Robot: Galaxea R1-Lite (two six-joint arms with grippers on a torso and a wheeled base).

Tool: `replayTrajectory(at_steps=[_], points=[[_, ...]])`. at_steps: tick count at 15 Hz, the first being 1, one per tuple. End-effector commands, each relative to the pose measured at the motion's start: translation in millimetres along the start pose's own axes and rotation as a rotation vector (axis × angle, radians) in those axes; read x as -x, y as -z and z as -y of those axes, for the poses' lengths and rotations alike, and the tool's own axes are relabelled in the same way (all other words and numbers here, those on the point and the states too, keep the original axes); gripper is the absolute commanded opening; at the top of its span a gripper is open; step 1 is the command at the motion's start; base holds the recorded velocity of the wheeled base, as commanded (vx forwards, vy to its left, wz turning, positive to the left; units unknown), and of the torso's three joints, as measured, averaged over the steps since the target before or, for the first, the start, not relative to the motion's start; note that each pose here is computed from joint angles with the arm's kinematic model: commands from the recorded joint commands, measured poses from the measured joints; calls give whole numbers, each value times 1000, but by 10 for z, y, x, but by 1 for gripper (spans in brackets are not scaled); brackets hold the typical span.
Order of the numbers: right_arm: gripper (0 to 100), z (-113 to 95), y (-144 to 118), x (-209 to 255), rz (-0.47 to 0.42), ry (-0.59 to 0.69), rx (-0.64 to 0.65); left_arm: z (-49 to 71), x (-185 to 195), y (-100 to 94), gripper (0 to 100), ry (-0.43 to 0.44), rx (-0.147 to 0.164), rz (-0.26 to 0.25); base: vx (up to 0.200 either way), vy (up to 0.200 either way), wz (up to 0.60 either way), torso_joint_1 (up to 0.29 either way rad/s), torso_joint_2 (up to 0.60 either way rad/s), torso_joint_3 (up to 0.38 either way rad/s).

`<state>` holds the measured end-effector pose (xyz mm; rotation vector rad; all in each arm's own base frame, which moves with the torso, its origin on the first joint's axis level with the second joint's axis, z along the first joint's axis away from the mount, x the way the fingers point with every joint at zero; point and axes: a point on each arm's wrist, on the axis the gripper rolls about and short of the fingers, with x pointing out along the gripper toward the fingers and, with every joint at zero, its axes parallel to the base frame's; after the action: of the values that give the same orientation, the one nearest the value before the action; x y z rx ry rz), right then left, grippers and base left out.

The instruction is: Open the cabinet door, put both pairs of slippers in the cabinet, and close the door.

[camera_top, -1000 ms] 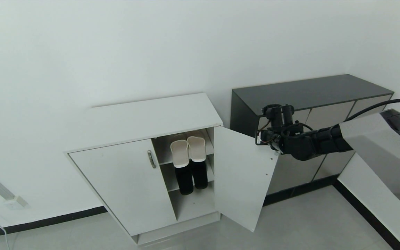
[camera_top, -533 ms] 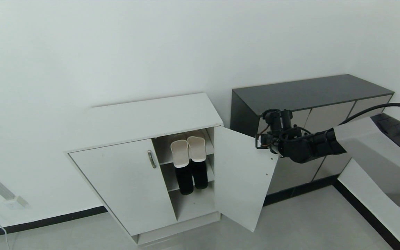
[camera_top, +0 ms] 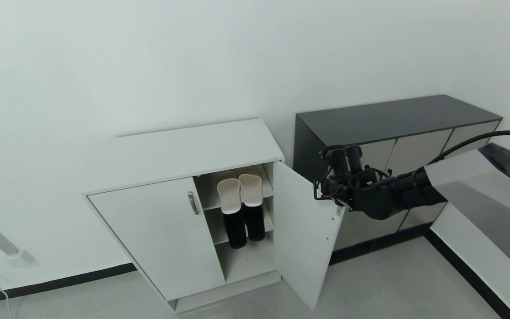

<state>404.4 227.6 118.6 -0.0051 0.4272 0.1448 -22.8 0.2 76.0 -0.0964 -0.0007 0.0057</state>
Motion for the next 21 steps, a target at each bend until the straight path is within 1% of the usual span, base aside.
replayTrajectory(at_steps=[1,3,4,5,7,9,11,13,16,19,21], points=[[0,-241,-10,290,34,-68,16,0,0,-1,0,0,0,1,0,0,0,0,0,0],[0,-310,-16,416,86,-105,21,0,0,-1,0,0,0,1,0,0,0,0,0,0],[0,-345,-4,497,98,-120,53,0,0,-1,0,0,0,1,0,0,0,0,0,0],[0,-357,-3,597,100,-137,80,0,0,-1,0,0,0,1,0,0,0,0,0,0],[0,-414,-12,796,99,-195,96,0,0,-1,0,0,0,1,0,0,0,0,0,0],[0,-464,-20,899,106,-218,101,0,0,-1,0,0,0,1,0,0,0,0,0,0],[0,-497,2,933,103,-227,106,0,0,-1,0,0,2,1,0,0,0,0,0,0],[0,-489,30,935,97,-227,109,0,0,-1,0,0,3,1,0,0,0,0,0,0],[0,-461,31,1006,90,-277,111,0,0,1,0,0,3,0,0,0,600,2,4,4],[0,-448,59,1015,81,-280,118,0,0,-1,0,0,3,1,0,0,600,9,7,1],[0,-437,60,1010,80,-280,118,0,0,-1,0,0,3,1,0,0,0,0,0,0]])
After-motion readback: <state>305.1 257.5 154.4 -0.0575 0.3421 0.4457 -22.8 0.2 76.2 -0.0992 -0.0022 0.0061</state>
